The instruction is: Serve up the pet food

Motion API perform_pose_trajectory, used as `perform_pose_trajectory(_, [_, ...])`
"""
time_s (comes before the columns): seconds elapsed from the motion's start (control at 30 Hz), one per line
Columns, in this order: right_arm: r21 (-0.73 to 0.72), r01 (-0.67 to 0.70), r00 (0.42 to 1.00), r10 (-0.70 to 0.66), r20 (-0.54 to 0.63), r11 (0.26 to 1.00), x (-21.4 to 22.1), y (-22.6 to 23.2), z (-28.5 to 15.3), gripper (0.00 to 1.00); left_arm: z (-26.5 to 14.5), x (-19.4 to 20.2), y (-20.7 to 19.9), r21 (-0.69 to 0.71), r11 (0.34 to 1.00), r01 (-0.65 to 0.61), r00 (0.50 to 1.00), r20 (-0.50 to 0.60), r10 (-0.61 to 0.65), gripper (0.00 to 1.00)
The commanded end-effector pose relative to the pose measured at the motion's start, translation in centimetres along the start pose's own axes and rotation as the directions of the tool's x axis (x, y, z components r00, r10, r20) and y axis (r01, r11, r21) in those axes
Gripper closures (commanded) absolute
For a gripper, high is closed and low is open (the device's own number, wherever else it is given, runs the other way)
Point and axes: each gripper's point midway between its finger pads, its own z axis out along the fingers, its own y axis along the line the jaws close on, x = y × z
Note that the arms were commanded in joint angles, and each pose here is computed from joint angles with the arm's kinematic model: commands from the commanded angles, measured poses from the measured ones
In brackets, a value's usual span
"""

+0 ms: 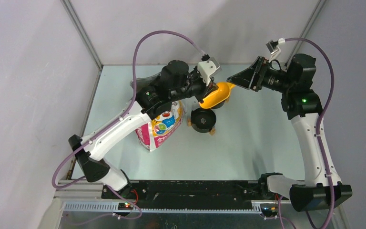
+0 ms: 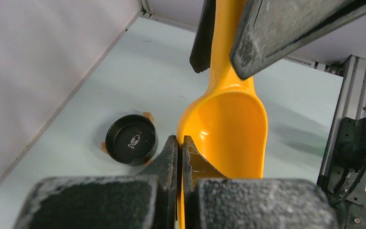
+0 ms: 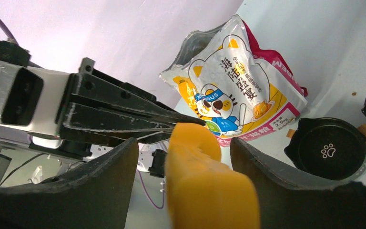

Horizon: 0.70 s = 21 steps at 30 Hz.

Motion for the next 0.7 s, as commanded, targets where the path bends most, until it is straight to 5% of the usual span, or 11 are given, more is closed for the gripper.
perform_pose_trajectory(0.0, [-0.047,0.006,1.000,-0.005,0.020,0.999,-0.9,1.2,-0.4,0.29,0.1,-1.8,-0.6,0.022,0.999,-0.036,0.998,0.044,0.035,1.00])
perform_pose_trajectory(0.23, [-0.056,0.010,1.000,-0.010,-0.008,0.998,-0.1,1.4,-1.0,0.38,0.0,-1.6,0.9,-0.070,0.994,-0.080,0.996,0.020,0.081,1.00])
perform_pose_trajectory(0.67, [-0.039,0.014,1.000,-0.014,-0.004,0.999,-0.1,1.1,-1.2,0.55,0.2,-0.6,-0.3,-0.015,0.996,-0.082,0.997,-0.005,0.082,1.00])
